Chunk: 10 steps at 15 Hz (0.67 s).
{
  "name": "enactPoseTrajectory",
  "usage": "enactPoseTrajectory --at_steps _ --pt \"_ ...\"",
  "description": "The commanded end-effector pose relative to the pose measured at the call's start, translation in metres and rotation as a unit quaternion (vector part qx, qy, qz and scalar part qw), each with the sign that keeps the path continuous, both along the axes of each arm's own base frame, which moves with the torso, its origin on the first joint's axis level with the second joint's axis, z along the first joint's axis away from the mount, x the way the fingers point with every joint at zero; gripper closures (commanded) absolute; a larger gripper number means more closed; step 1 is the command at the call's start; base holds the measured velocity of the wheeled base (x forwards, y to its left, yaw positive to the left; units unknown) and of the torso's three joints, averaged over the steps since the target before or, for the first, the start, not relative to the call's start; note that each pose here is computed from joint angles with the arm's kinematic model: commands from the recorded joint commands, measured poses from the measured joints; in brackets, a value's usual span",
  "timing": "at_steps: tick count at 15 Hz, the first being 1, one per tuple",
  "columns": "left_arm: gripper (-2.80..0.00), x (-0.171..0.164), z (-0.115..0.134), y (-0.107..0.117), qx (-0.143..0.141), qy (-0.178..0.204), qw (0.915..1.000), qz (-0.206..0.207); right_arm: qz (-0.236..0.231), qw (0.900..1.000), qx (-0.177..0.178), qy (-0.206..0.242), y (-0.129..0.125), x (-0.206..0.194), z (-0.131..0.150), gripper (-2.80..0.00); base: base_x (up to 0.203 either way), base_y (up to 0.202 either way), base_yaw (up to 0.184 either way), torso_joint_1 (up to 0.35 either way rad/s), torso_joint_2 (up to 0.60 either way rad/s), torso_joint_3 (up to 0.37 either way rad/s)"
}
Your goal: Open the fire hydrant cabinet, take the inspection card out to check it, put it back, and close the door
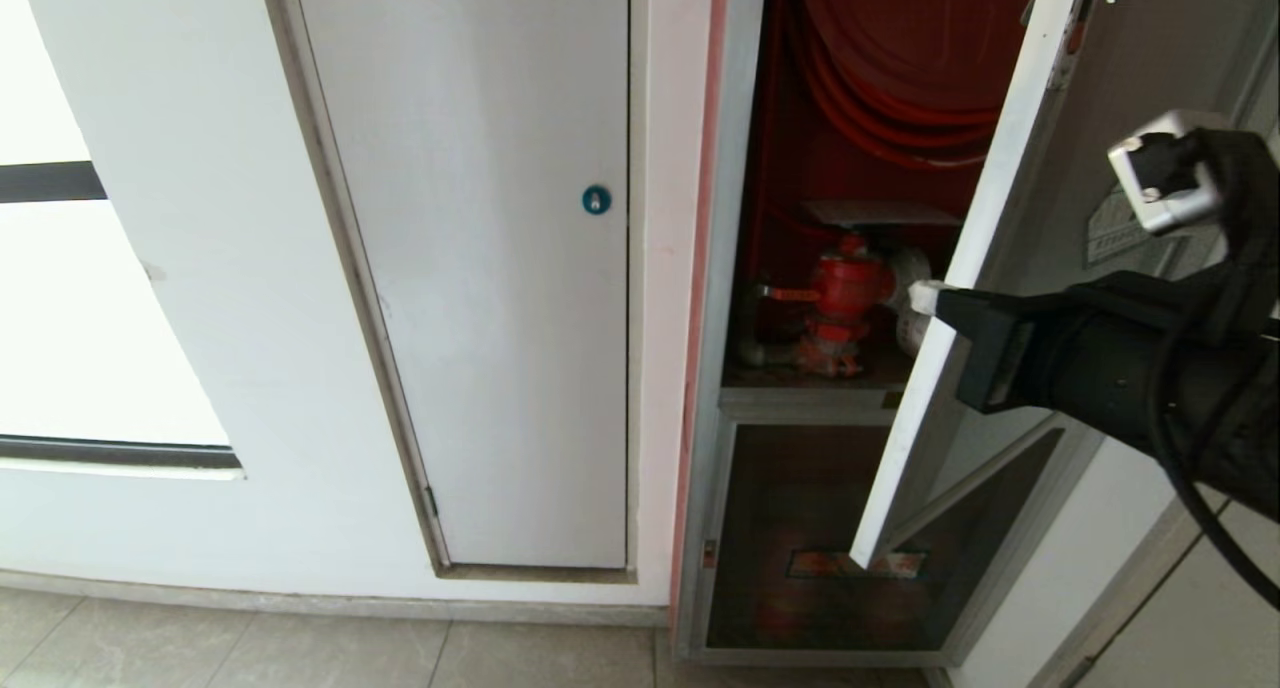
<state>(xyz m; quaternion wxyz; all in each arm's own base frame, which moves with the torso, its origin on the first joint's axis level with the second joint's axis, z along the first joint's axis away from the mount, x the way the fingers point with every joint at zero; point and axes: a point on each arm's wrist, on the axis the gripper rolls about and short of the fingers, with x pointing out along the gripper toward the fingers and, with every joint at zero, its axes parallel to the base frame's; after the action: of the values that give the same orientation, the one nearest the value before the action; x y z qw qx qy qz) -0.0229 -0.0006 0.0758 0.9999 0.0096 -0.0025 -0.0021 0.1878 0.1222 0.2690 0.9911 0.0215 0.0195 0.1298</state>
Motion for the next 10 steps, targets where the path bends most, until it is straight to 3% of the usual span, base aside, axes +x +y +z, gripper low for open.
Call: enactPoseTrajectory --at_steps 1,5,7,10 --pt "0.00 0.000 -0.001 0.000 0.000 0.001 1.0000 0.000 -0.024 0.999 -0.017 0.018 0.023 0.024 -0.023 0.00 0.000 0.000 0.000 0.000 0.00 0.000" --pt "0.00 0.000 -0.001 0.000 0.000 0.001 1.0000 0.000 -0.097 0.995 -0.002 -0.034 0.069 0.037 -0.043 0.00 0.000 0.000 0.000 0.000 0.00 0.000" --pt "0.00 0.000 -0.001 0.000 0.000 0.001 1.0000 0.000 -0.148 0.985 0.016 -0.081 0.083 0.048 -0.051 0.00 0.000 0.000 0.000 0.000 0.00 0.000" --pt "0.00 0.000 -0.001 0.000 0.000 0.001 1.0000 0.000 -0.188 0.973 0.013 -0.137 0.098 0.063 -0.068 0.00 0.000 0.000 0.000 0.000 0.00 0.000"
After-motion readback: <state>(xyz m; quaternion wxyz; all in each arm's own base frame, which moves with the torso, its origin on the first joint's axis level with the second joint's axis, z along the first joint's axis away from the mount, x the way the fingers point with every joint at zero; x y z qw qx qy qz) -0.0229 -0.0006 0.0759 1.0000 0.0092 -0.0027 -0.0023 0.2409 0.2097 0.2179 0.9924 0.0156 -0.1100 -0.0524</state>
